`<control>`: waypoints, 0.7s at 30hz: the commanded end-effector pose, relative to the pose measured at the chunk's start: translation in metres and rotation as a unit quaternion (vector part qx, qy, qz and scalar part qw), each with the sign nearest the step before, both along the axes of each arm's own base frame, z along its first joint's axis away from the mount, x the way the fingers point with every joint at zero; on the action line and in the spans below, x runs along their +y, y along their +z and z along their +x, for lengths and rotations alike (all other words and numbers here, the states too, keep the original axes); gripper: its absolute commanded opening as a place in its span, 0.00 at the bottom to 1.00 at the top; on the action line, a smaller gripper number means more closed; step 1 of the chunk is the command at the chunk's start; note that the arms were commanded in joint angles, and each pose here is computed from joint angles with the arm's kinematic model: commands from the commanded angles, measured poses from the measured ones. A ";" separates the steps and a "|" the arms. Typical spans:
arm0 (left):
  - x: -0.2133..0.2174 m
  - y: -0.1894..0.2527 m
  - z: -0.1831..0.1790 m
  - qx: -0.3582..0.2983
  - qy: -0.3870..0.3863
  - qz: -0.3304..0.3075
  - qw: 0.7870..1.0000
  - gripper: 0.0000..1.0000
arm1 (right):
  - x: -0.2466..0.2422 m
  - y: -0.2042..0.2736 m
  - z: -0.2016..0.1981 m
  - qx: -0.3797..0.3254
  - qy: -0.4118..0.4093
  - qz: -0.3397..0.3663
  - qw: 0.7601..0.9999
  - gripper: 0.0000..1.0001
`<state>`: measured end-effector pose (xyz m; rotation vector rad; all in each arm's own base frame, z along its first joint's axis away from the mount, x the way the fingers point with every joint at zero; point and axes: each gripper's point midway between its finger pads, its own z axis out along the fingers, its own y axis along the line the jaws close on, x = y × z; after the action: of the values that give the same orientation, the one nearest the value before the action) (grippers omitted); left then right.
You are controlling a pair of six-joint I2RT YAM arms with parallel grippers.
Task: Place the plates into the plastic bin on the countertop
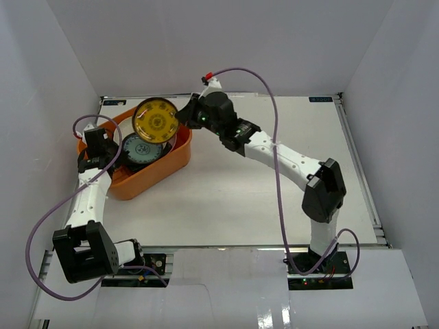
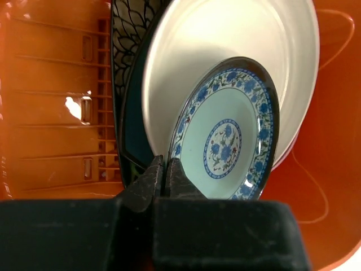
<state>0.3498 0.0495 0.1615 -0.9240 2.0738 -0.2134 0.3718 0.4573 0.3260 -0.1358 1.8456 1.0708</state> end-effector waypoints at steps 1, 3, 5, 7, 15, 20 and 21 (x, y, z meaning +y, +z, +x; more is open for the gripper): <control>0.012 0.011 0.005 -0.028 0.020 0.016 0.999 0.14 | 0.026 0.004 0.004 -0.017 -0.009 -0.001 1.000 0.08; 0.012 0.002 0.007 -0.015 0.020 0.000 1.000 0.28 | 0.044 -0.011 0.013 -0.009 -0.009 -0.007 1.000 0.08; 0.011 0.016 0.003 -0.037 0.025 -0.003 0.999 0.76 | 0.056 -0.037 0.018 0.005 -0.005 -0.029 1.000 0.08; 0.014 0.038 -0.003 -0.070 0.043 -0.003 0.997 0.98 | 0.062 -0.035 0.022 0.002 -0.002 -0.029 1.000 0.08; 0.015 0.184 -0.048 -0.265 0.084 0.029 0.960 0.98 | 0.086 -0.079 0.025 0.030 0.014 -0.053 0.998 0.08; -0.031 0.215 -0.053 -0.300 -0.044 0.006 0.953 0.98 | 0.101 -0.094 0.020 0.044 0.036 -0.065 0.996 0.46; -0.039 0.216 -0.054 -0.300 -0.068 0.000 0.951 0.98 | 0.100 -0.091 0.019 0.043 0.035 -0.066 0.996 0.65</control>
<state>0.2929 0.0392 0.3860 -0.7328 1.4549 -0.3866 0.3960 0.5481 0.2023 -0.2105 2.0617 0.9644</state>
